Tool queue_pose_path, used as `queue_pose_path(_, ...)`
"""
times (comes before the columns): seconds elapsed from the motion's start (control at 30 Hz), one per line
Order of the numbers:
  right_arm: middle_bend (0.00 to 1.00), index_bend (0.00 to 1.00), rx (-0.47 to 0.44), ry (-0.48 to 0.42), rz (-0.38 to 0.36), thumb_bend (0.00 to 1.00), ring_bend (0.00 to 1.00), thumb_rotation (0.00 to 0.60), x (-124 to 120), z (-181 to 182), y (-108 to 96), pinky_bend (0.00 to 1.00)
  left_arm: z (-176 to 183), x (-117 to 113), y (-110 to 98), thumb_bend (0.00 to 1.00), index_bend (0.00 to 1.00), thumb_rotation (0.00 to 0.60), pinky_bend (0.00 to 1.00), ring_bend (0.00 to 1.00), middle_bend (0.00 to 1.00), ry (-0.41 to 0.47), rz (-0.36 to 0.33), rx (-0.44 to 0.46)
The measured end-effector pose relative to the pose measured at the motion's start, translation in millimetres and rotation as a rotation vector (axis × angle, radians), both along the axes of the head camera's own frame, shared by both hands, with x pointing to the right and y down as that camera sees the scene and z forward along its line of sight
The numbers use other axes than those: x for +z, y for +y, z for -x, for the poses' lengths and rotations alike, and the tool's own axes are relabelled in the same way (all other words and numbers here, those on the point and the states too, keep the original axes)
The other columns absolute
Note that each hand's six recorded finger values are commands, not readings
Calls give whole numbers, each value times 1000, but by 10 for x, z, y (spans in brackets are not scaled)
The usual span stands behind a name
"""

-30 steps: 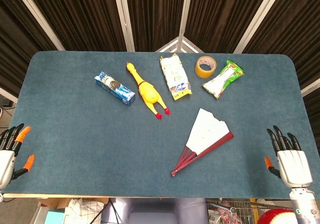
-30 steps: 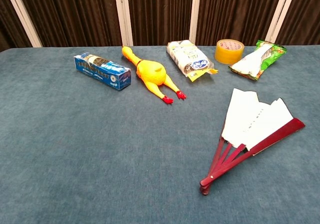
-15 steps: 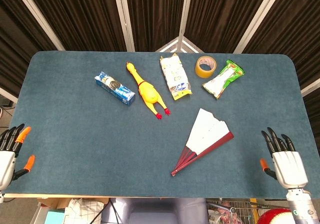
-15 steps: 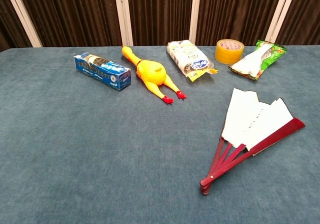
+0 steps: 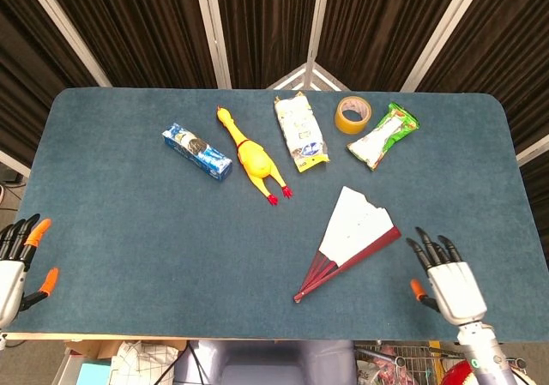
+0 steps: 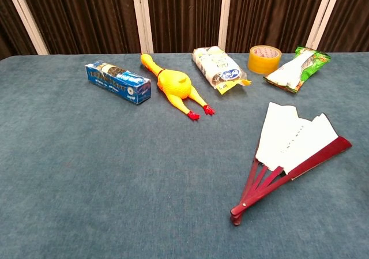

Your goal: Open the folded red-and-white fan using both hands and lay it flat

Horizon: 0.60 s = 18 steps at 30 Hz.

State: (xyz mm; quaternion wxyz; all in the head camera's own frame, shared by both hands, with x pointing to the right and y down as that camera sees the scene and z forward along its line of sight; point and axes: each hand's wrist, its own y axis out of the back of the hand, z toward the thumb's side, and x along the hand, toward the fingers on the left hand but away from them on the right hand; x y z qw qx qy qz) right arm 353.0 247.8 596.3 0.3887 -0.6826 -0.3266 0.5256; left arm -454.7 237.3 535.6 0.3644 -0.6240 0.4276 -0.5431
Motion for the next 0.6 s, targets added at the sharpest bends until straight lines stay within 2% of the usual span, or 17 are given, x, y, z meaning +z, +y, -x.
queue_pose_path(0.23, 63, 165, -40, 6, 60, 388, 231, 600, 325, 103, 32, 137, 24, 11, -14, 543, 87, 600, 17, 0, 0, -2, 2, -10)
queue_pose_path(0.6, 64, 201, -77, -3, 70, 388, 231, 600, 568, 285, -51, 137, 1, 62, -31, 543, 87, 600, 16, 0, 0, -23, 5, -9)
